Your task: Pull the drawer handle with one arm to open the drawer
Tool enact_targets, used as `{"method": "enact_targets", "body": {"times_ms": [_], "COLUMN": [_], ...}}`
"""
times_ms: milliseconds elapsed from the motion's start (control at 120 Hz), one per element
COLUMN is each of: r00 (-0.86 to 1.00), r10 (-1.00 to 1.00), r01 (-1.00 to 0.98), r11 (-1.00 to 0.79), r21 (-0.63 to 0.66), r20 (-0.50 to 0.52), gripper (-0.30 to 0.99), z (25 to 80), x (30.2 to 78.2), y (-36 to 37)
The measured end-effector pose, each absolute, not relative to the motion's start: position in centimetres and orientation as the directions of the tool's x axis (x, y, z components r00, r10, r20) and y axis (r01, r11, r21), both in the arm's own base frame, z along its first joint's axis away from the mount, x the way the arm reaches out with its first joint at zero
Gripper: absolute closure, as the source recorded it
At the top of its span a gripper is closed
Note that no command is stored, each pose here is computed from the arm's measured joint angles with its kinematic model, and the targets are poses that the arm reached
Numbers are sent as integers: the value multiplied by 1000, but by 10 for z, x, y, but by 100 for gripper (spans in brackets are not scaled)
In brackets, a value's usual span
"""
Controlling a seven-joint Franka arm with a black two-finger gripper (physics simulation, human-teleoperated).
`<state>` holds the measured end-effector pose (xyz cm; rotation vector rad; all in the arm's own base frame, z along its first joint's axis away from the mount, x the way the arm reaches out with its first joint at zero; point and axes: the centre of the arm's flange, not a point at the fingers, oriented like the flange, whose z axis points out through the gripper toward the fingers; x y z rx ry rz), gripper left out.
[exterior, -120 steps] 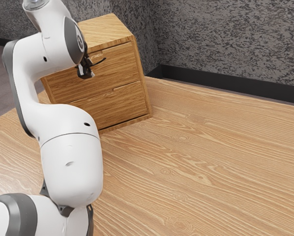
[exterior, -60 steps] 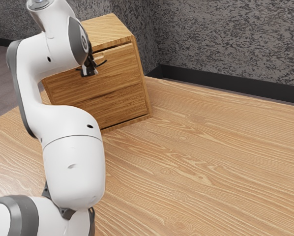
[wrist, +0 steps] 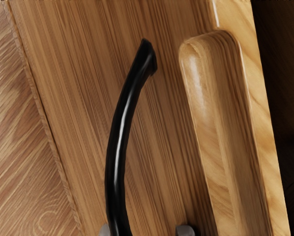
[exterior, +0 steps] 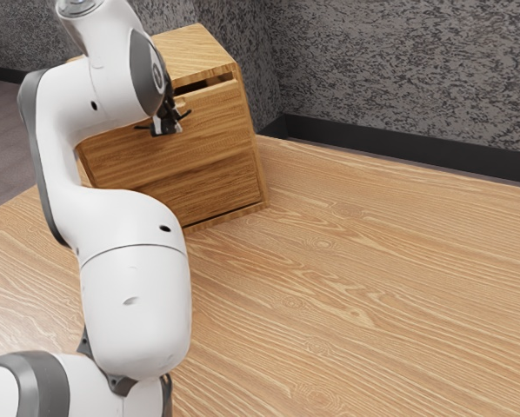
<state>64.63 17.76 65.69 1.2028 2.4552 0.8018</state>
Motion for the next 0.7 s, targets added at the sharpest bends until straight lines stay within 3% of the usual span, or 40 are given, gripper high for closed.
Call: {"method": "enact_targets", "body": {"times_ms": [200,700], "r00": [-623,-631], "r10": [782,776], "r01": [626,626], "r11": [510,512], "r21": [590,588], "r20": [-16,-5], "gripper": [75,66], "z": [659,662], "x": [636,622], "y": [178,160]}}
